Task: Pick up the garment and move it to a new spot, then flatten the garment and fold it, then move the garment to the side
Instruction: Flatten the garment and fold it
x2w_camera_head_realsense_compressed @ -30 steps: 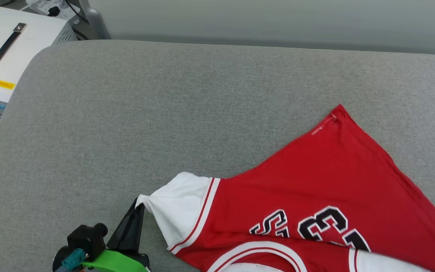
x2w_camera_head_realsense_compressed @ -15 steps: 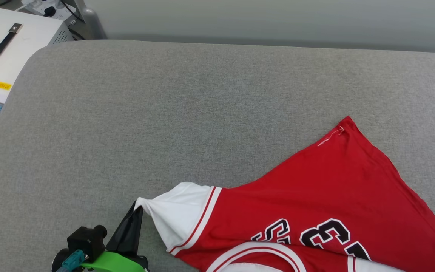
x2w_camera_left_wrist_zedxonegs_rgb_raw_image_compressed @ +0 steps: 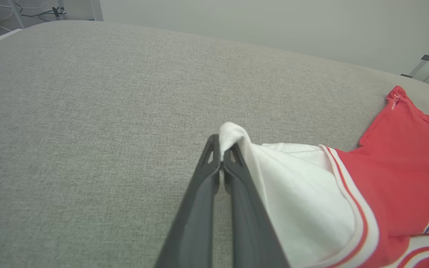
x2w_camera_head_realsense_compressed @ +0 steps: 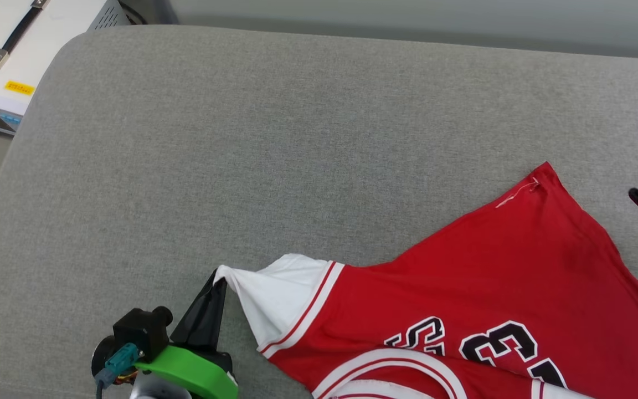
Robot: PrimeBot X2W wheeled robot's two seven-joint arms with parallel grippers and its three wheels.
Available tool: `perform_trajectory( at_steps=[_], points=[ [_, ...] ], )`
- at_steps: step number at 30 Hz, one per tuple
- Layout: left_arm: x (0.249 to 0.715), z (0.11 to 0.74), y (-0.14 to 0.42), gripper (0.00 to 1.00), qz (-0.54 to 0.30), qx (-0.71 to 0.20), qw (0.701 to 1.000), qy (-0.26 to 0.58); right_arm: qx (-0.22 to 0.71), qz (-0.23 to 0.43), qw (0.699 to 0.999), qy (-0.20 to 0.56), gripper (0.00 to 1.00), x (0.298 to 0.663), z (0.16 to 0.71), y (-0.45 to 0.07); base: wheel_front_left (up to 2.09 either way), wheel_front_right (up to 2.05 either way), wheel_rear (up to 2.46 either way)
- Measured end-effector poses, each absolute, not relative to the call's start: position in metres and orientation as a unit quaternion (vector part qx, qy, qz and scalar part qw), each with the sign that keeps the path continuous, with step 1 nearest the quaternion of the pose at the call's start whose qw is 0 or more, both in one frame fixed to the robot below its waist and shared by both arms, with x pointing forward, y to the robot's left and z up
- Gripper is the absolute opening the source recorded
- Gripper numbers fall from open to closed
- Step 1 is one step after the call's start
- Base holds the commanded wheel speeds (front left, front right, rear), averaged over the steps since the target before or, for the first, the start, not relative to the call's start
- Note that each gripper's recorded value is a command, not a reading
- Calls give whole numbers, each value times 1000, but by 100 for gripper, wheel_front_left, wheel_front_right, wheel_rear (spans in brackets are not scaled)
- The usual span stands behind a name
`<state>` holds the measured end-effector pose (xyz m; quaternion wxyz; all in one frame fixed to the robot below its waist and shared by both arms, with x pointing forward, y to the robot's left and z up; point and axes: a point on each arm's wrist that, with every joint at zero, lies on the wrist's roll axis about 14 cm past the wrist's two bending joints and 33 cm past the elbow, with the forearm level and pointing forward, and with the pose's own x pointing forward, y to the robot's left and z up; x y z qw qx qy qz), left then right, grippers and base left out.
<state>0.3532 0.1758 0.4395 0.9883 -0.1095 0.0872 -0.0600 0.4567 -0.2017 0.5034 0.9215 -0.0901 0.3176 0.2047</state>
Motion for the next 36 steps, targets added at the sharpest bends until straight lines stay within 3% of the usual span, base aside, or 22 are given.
perform_trajectory(
  at_steps=[13,24,25,26,36],
  points=[
    [371,434,175,0,-57,-109,988,88,-145,236,842,464,100,503,419,-160,0,0,0],
    [371,424,180,0,-43,-110,988,100,-157,235,811,512,100,502,357,-161,0,0,0],
    [372,424,181,0,-42,-110,988,100,-156,236,812,511,41,502,356,-161,0,0,0],
    [372,424,181,0,-42,-111,988,99,-156,237,814,507,0,502,357,-161,0,0,0],
    [377,442,183,0,-50,-102,991,70,-102,258,871,406,0,511,401,-142,0,0,0]
  ],
)
